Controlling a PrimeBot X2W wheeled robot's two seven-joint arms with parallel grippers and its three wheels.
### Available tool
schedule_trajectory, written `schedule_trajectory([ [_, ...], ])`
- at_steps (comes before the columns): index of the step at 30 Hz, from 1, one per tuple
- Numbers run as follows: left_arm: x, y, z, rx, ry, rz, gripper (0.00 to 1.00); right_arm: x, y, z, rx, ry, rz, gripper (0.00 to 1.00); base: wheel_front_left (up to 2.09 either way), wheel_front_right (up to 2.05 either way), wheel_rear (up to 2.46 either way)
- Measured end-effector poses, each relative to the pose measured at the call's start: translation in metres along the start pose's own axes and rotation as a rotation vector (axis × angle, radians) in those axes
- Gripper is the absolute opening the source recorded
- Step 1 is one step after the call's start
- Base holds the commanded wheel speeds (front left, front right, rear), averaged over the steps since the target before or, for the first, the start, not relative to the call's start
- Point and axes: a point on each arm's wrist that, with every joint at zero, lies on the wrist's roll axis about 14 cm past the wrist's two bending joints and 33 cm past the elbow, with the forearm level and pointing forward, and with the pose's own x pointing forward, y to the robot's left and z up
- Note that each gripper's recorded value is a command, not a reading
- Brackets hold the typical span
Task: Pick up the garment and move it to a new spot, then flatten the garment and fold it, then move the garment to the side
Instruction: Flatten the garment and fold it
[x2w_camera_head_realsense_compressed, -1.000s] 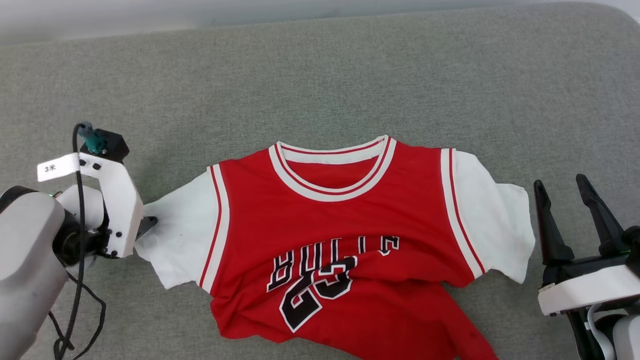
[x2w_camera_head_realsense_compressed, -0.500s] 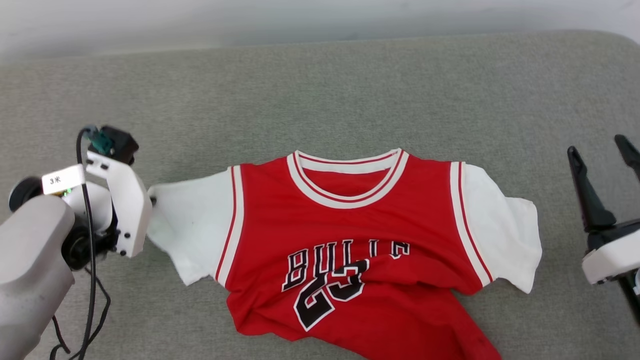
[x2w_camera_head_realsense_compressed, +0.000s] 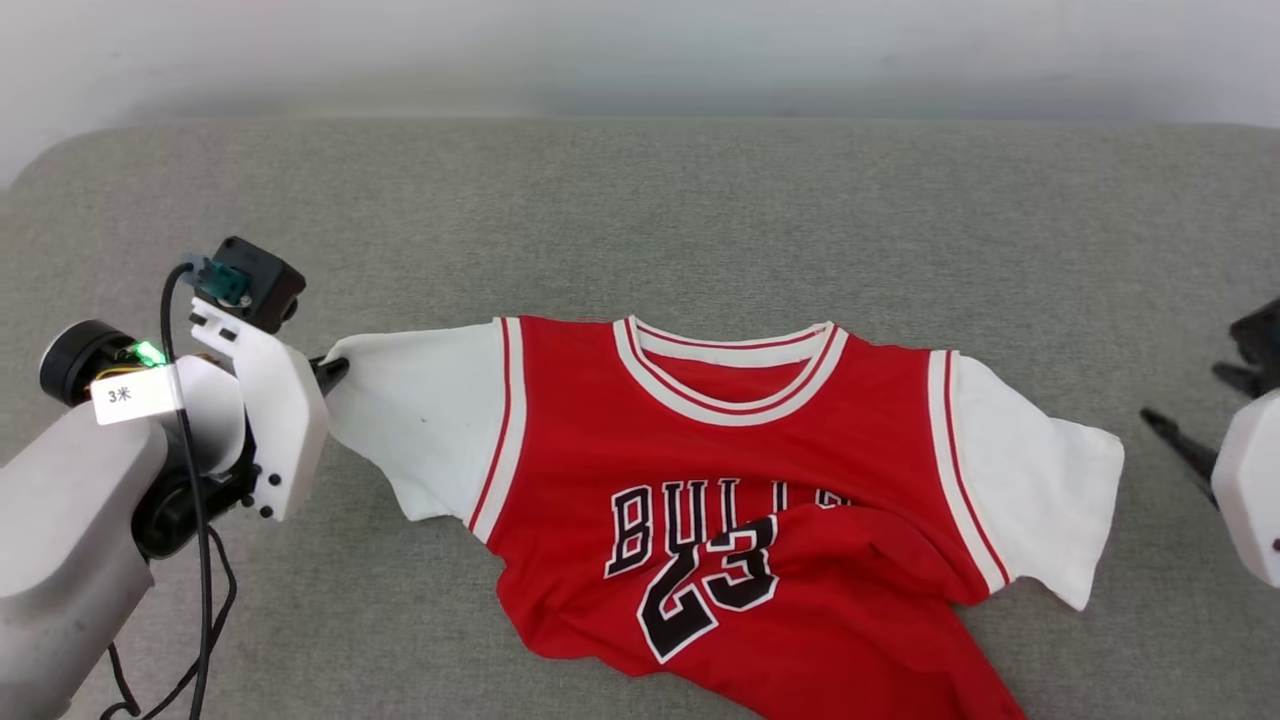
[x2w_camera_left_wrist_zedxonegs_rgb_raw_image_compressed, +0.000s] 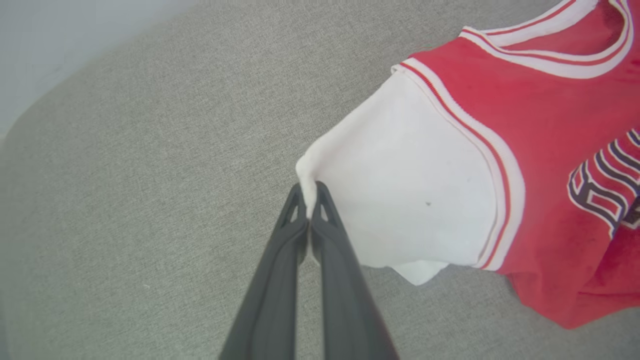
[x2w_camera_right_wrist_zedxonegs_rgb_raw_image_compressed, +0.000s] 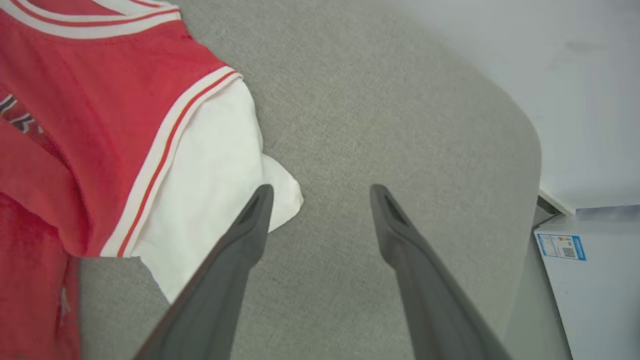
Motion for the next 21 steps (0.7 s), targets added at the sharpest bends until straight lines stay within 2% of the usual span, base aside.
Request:
schedule_trajectory([
  [5,-0.004,-0.006,0.003,0.004,-0.024,-0.007,0.00,0.018,0.016,-0.024,-0.033,0.225,0.091,1.00,0.00,0.00,0.00],
  [12,0.001,-0.009,0.002,0.004,-0.033,-0.015,0.00,0.050,0.021,-0.041,-0.018,0.363,0.131,1.00,0.00,0.00,0.00],
  [21,0.008,-0.006,-0.004,0.003,-0.029,-0.011,0.00,0.081,0.042,-0.087,-0.024,0.512,0.199,1.00,0.00,0.00,0.00],
])
